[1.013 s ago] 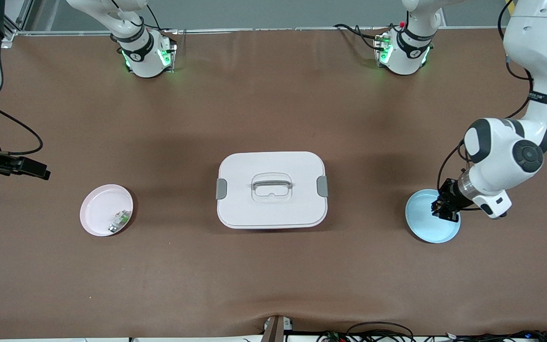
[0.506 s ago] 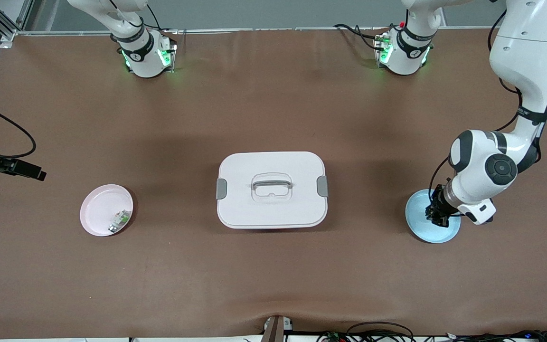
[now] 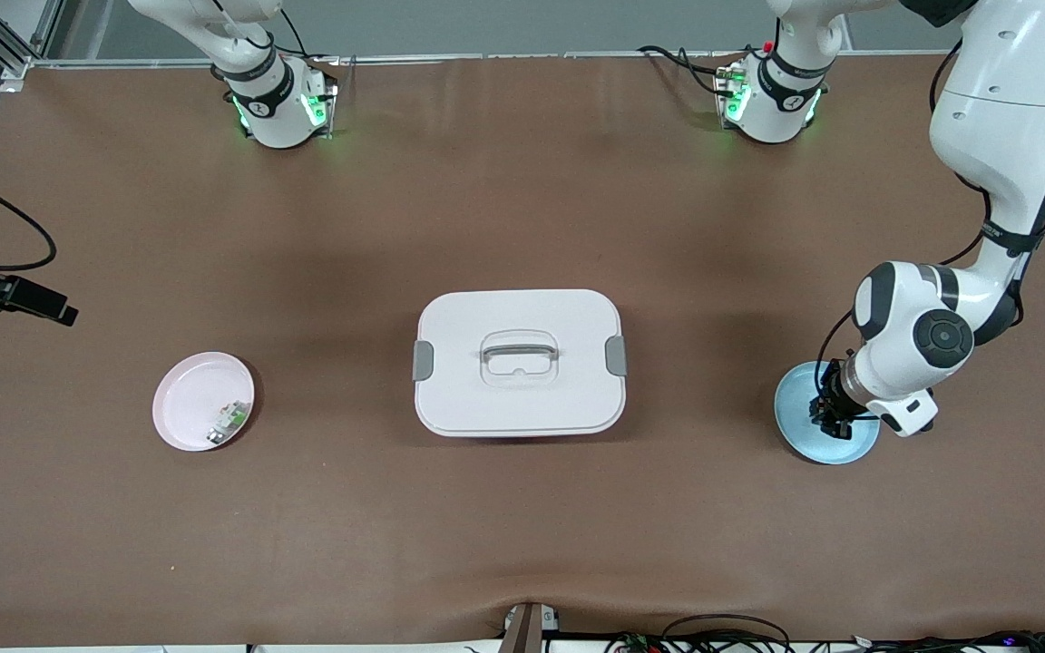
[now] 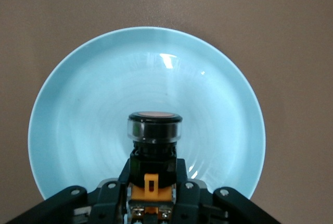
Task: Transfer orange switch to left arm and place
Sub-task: 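Lower the switch onto the blue plate and open the left gripper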
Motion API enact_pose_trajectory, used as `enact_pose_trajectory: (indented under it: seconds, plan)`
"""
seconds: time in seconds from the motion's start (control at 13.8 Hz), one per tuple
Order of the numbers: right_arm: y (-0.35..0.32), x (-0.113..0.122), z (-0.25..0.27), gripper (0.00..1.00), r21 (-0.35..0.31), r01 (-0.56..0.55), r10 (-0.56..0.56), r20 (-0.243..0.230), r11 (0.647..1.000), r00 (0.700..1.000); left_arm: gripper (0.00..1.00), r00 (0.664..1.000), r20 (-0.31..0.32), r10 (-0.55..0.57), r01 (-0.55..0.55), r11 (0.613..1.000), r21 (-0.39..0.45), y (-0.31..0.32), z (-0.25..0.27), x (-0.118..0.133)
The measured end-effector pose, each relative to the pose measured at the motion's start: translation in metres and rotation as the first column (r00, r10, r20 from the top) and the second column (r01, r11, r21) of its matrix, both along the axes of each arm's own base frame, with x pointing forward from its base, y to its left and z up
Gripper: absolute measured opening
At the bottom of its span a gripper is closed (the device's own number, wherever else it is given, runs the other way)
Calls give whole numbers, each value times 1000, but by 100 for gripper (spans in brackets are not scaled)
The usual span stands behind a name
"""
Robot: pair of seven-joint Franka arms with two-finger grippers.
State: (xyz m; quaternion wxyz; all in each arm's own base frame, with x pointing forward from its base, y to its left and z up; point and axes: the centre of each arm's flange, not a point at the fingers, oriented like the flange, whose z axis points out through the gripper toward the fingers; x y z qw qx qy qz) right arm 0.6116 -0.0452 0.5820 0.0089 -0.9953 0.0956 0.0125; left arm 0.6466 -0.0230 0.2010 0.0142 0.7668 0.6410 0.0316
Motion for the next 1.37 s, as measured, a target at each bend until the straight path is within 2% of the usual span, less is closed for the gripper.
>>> enact_pose_trajectory:
  seconds: [0.14, 0.36, 0.43, 0.87, 1.16, 1.3, 1.37]
  plan:
    - [1, 0, 0, 100, -3, -66, 66, 1, 998, 998, 33, 1000, 2, 1, -1, 1000, 0, 0, 1, 1]
    - [-3, 0, 0, 100, -7, -92, 92, 1, 996, 996, 33, 1000, 4, -4, 4, 1000, 4, 1, 1, 1]
    - [-3, 0, 1, 100, -7, -94, 94, 2, 996, 996, 38, 1000, 5, -7, 7, 1000, 7, 1, 2, 1]
    - [-33, -16, 24, 100, -35, -38, 39, 16, 999, 999, 98, 999, 33, -16, 15, 1000, 18, 3, 13, 10]
    - [-39, -21, 26, 100, -30, -30, 30, 9, 999, 1000, 100, 990, 88, -107, 104, 994, 33, 6, 55, 17]
    - [-42, -26, 26, 100, -5, -22, 22, -11, 1000, 1000, 100, 971, 77, -228, 226, 974, 32, 8, 73, 9]
    - [-43, -28, 26, 100, 11, -18, 19, -27, 1000, 999, 100, 949, 55, -309, 308, 951, 28, 9, 79, 2]
